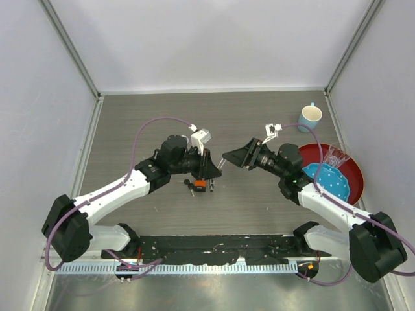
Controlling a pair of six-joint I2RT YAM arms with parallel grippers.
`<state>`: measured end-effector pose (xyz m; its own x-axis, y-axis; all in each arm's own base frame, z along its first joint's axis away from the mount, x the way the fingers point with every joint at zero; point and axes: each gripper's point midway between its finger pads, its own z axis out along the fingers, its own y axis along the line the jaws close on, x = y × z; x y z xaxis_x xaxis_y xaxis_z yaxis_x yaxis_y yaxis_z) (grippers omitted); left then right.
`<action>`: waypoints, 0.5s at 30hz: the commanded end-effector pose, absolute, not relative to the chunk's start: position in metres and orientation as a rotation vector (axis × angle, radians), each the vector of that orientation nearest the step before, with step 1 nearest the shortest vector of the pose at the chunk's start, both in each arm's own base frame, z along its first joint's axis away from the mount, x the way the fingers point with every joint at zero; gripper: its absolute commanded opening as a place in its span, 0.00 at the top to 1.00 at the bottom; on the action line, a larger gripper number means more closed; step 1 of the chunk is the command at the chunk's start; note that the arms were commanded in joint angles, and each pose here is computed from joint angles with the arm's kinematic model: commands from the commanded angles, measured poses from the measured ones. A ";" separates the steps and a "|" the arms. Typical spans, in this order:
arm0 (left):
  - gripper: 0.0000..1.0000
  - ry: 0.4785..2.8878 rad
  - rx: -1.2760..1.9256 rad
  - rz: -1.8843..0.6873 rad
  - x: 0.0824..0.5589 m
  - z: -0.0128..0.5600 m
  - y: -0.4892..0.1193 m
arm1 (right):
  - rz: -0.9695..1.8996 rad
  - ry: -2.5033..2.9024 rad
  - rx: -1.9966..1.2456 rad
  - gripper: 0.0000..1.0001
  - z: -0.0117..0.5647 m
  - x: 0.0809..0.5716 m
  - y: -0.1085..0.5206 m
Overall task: Lock with the key
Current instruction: Pick up the lock from the center of the board.
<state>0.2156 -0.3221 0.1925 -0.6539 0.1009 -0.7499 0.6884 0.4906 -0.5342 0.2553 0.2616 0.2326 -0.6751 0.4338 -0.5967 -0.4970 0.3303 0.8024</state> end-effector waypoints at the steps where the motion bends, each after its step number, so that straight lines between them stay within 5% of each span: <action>1: 1.00 1.939 0.629 -1.203 0.221 0.224 -0.323 | 1.310 1.769 -0.093 0.29 0.243 0.261 0.247; 6: 1.00 1.890 0.593 -1.309 0.223 0.231 -0.311 | 1.200 1.797 -0.136 0.21 0.238 0.262 0.236; 15: 1.00 1.809 0.623 -1.451 0.205 0.244 -0.295 | 1.339 1.730 -0.297 0.32 0.251 0.239 0.249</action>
<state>0.2212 -0.2913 0.2031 -0.6879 -0.0350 -0.7249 0.6575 0.3929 -0.6429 0.2495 0.2396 0.2195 -0.6194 0.3441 -0.7057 -0.5290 0.4813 0.6990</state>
